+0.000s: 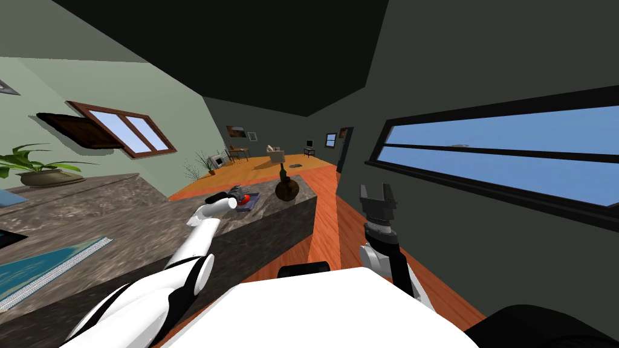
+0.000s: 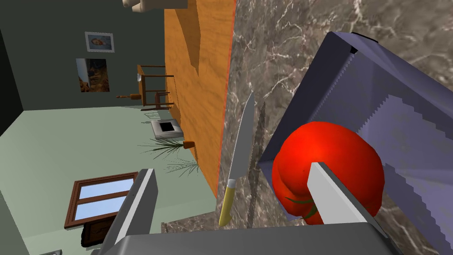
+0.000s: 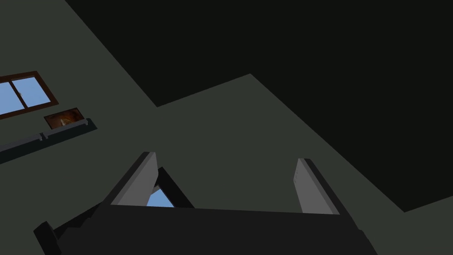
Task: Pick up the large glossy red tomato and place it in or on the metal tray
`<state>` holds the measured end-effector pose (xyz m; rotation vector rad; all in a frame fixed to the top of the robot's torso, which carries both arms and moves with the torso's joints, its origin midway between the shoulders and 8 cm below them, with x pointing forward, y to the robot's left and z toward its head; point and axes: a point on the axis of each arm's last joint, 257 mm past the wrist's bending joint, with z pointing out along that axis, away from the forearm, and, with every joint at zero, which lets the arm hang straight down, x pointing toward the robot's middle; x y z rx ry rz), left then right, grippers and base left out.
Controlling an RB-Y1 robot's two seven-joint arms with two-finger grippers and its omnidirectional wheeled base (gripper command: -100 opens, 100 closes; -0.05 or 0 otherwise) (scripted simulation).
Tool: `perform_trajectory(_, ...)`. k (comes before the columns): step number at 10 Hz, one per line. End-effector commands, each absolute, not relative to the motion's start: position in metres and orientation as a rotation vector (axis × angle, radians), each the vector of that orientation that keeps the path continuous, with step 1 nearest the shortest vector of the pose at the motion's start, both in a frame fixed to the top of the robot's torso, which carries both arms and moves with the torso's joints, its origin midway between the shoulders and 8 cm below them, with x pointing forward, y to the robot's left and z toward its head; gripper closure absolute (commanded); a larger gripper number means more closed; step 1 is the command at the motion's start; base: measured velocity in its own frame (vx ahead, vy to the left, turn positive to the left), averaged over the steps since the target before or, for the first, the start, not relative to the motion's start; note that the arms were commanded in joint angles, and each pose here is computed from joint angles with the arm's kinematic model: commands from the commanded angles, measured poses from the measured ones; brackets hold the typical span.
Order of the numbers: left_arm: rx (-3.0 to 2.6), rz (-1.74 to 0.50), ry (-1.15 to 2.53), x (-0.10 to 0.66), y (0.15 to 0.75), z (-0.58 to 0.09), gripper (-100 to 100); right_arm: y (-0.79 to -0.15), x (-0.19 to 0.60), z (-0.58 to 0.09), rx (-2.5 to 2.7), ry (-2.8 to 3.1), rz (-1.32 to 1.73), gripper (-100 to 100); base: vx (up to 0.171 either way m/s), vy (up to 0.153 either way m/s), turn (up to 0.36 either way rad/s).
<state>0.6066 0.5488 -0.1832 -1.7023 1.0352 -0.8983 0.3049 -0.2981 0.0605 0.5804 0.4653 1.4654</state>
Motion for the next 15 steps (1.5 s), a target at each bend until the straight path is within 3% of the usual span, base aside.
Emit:
perform_trajectory(1, -1.714, -0.904, 1.03, 0.615, 0.548, -0.181, -100, -0.298, 0.305, 0.061, 0.58, 0.465, 1.465, 0, -0.047, -0.021, -0.002)
perform_trajectory(3, -1.771, -0.87, 1.04, 0.607, 0.554, -0.209, -100, -0.298, 0.305, 0.06, 0.58, 0.465, 1.465, 0, -0.006, -0.002, 0.001)
perform_trajectory(5, -1.718, -0.894, 1.008, 0.626, 0.566, -0.17, -100, -0.298, 0.305, 0.061, 0.58, 0.465, 1.465, 0, -0.078, -0.04, -0.04)
perform_trajectory(9, -1.78, -0.865, 1.016, 0.62, 0.57, -0.197, -100, -0.298, 0.305, 0.06, 0.58, 0.465, 1.465, 0, -0.015, -0.006, 0.004)
perform_trajectory(10, -1.719, -0.874, 0.984, 0.628, 0.587, -0.161, -100, -0.298, 0.305, 0.06, 0.58, 0.465, 1.465, 0, -0.047, -0.045, -0.058)
perform_trajectory(13, -1.793, -0.861, 0.987, 0.63, 0.585, -0.184, -100, -0.298, 0.305, 0.06, 0.58, 0.465, 1.465, 0, -0.058, -0.027, -0.004)
perform_trajectory(14, -1.743, -0.873, 0.948, 0.638, 0.602, -0.148, -100, -0.298, 0.305, 0.06, 0.58, 0.465, 1.465, 0, -0.084, -0.042, -0.047)
perform_trajectory(15, -1.778, -0.877, 0.947, 0.642, 0.597, -0.154, -100, -0.298, 0.305, 0.061, 0.58, 0.465, 1.465, 0, -0.091, -0.041, -0.031)
